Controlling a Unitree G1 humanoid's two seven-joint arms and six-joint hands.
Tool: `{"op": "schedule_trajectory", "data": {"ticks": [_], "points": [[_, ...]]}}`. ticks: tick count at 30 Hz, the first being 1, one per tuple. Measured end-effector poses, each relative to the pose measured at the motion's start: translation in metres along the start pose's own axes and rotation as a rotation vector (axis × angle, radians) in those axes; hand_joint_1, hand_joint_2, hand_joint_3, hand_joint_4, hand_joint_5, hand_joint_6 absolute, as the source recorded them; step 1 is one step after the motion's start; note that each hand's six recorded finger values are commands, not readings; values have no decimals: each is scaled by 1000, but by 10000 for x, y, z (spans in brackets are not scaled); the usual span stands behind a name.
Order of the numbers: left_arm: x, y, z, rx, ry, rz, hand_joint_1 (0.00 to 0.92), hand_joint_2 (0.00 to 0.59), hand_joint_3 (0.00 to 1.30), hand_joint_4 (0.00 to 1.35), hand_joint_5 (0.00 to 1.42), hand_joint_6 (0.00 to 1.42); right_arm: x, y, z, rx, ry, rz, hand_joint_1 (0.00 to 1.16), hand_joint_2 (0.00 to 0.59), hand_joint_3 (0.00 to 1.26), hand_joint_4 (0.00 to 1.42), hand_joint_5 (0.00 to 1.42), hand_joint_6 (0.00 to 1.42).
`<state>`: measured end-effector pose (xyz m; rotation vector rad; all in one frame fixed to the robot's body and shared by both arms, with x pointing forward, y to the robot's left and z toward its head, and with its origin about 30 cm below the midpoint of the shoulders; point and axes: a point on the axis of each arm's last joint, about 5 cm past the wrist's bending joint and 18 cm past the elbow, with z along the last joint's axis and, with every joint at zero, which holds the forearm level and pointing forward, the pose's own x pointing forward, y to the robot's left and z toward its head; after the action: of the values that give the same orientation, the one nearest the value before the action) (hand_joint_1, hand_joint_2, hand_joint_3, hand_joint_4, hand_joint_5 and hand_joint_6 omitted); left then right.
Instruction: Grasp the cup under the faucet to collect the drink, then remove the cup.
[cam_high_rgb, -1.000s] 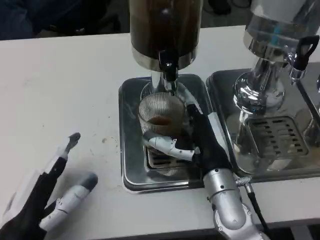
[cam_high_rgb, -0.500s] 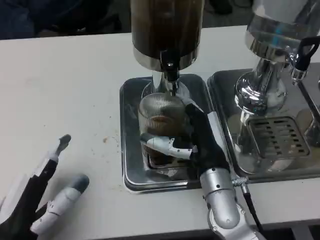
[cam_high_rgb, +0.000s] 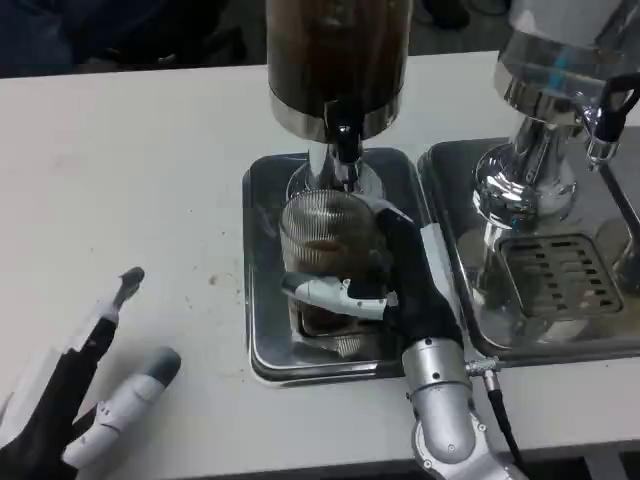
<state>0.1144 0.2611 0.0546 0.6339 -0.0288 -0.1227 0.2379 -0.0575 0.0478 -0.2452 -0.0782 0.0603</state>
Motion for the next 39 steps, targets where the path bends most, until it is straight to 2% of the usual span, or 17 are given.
{"op": "schedule_trajectory", "data": {"ticks": [13,23,29,32,39], "points": [[17,-26,-9,-14,3,-10,0,137,0,0,0,0,-26,9,-12,-19,-8,-25,1162,90,770,813,921,1267],[42,-44,-25,-23,9,-20,0,137,0,0,0,0,-28,5,-13,-21,-10,-28,1160,89,806,842,951,1287],[102,-69,-20,-28,-2,-33,0,137,0,0,0,0,-86,-54,-34,-57,-39,-49,1157,97,809,853,952,1307],[114,-89,-19,-32,-5,-43,0,137,0,0,0,0,-110,-80,-43,-62,-34,-61,1157,98,810,853,962,1310],[123,-98,-27,-34,-3,-48,0,137,0,0,0,0,-133,-124,-3,-57,-63,-89,1147,97,816,864,964,1315]]}}
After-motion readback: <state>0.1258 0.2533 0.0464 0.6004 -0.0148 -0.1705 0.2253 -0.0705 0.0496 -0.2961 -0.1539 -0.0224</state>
